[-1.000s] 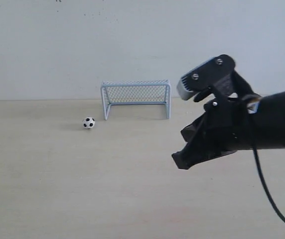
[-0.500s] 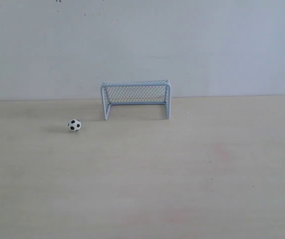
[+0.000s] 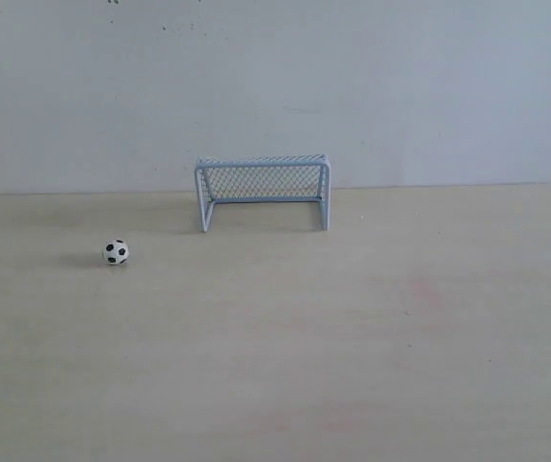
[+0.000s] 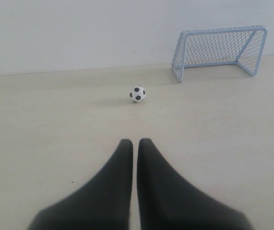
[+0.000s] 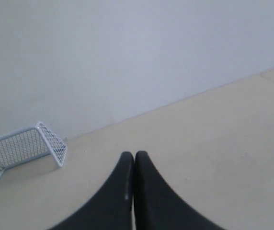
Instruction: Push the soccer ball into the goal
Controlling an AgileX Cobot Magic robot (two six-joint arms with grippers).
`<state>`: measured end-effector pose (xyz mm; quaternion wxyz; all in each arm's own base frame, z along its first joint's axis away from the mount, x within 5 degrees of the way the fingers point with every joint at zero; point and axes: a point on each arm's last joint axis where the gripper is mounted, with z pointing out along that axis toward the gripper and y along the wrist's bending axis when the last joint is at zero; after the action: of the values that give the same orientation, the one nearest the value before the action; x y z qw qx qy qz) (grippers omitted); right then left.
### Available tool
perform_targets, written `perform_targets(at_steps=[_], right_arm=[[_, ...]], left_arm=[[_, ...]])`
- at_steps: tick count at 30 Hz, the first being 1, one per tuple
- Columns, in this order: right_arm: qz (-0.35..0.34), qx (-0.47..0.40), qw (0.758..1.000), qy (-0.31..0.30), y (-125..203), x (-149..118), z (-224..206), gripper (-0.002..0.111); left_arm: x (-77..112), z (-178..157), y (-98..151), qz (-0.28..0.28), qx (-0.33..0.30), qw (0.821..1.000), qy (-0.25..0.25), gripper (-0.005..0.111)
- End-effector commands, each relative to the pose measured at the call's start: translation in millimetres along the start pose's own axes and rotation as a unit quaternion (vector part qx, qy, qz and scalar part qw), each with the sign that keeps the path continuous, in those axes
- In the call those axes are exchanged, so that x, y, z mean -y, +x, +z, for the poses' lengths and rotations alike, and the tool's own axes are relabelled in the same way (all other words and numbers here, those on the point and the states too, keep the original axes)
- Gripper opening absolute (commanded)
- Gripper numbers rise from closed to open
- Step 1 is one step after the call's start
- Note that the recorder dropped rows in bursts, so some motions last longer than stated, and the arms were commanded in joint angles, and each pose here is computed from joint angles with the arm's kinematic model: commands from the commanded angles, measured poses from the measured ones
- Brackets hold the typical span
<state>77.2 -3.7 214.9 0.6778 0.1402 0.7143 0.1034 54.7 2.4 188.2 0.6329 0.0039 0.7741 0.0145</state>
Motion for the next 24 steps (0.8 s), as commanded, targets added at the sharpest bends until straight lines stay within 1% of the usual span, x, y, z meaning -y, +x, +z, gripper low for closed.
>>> perform_targets(at_steps=[1, 6, 10, 12, 16, 18, 19, 22, 24], right_arm=[[-0.002, 0.070, 0.997, -0.013, -1, 2, -13, 0.000], [-0.026, 0.075, 0.997, -0.023, 0, 1, -18, 0.000], [-0.064, 0.052, 0.996, -0.026, 5, 0, -17, 0.000], [-0.069, 0.041, 0.996, -0.029, 7, 0, -17, 0.000], [-0.071, 0.004, 0.997, -0.039, 13, -2, -17, 0.000], [-0.096, -0.015, 0.994, -0.040, 17, -2, -17, 0.000], [-0.117, -0.031, 0.992, -0.036, 20, 0, -17, 0.000], [-0.120, -0.061, 0.991, -0.022, 26, 3, -19, 0.000], [-0.133, -0.099, 0.986, -0.014, 33, 6, -22, 0.000]], left_arm=[[-0.2, 0, 1, 0.003, -0.002, 1.000, -0.002, 0.004], [-0.2, 0, 1, 0.003, -0.002, 1.000, -0.002, 0.004], [-0.2, 0, 1, 0.003, -0.002, 1.000, -0.002, 0.004], [-0.2, 0, 1, 0.003, -0.002, 1.000, -0.002, 0.004], [-0.2, 0, 1, 0.003, -0.002, 1.000, -0.002, 0.004], [-0.2, 0, 1, 0.003, -0.002, 1.000, -0.002, 0.004], [-0.2, 0, 1, 0.003, -0.002, 1.000, -0.002, 0.004], [-0.2, 0, 1, 0.003, -0.002, 1.000, -0.002, 0.004], [-0.2, 0, 1, 0.003, -0.002, 1.000, -0.002, 0.004]])
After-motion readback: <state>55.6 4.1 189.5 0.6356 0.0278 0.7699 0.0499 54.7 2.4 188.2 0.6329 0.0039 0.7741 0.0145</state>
